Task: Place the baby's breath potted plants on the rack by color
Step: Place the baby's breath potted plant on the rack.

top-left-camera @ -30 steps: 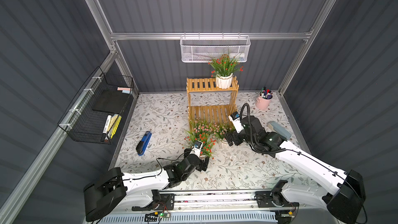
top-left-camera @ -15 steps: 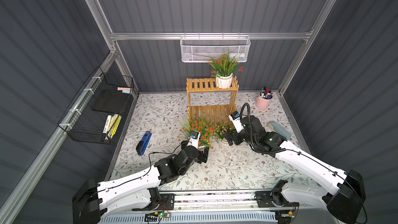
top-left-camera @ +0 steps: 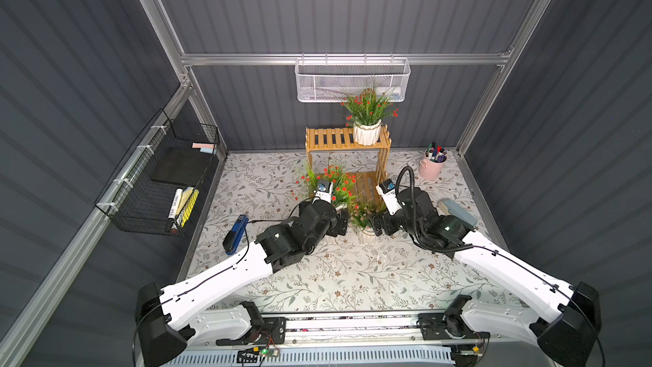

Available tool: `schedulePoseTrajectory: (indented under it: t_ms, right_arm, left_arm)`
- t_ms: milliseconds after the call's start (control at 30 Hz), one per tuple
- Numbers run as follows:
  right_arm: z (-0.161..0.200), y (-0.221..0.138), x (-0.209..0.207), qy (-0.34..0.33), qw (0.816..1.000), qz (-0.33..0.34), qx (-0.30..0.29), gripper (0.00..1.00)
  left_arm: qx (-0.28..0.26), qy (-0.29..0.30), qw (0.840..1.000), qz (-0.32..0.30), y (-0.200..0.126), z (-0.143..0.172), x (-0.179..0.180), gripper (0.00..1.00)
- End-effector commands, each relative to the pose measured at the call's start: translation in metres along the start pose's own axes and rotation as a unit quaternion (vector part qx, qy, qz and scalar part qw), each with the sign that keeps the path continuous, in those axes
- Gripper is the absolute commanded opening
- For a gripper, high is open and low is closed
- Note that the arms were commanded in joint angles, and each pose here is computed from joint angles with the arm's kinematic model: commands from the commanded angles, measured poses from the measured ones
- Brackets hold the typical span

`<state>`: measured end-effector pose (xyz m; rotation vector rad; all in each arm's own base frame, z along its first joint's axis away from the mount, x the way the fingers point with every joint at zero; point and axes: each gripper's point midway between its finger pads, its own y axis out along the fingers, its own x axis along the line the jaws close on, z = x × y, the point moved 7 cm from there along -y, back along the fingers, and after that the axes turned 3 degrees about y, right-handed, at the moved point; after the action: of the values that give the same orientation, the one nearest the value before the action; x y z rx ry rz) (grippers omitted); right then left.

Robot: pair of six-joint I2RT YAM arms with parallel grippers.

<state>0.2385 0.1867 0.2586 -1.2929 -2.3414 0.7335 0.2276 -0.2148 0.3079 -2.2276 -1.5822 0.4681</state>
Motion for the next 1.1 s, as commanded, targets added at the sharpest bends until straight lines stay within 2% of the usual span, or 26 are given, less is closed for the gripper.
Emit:
schedulePoseTrajectory:
  t_ms: [0, 167, 400, 700, 1067]
  right_arm:
    - [-0.013, -0.010, 0.001, -0.004, 1.000, -0.006, -0.023, 0.99]
    - [-0.019, -0.016, 0.003, -0.012, 0.999, -0.013, -0.030, 0.99]
    - [-0.021, -0.024, 0.003, -0.004, 0.999, -0.016, -0.037, 0.99]
    - [-0.017, -0.034, 0.002, -0.002, 0.999, -0.017, -0.045, 0.99]
    - [-0.011, -0.038, 0.003, 0.003, 0.999, -0.027, -0.036, 0.99]
  left_arm:
    - [-0.014, 0.006, 1.000, 0.000, 0.003, -0.036, 0.008, 0.79]
    - [-0.021, 0.021, 1.000, -0.002, 0.020, -0.085, 0.014, 0.79]
    - [-0.036, 0.029, 0.999, -0.013, 0.046, -0.133, 0.031, 0.79]
    - [-0.036, 0.049, 0.998, -0.022, 0.083, -0.173, 0.054, 0.79]
    - [-0.052, 0.049, 0.997, -0.015, 0.125, -0.203, 0.080, 0.79]
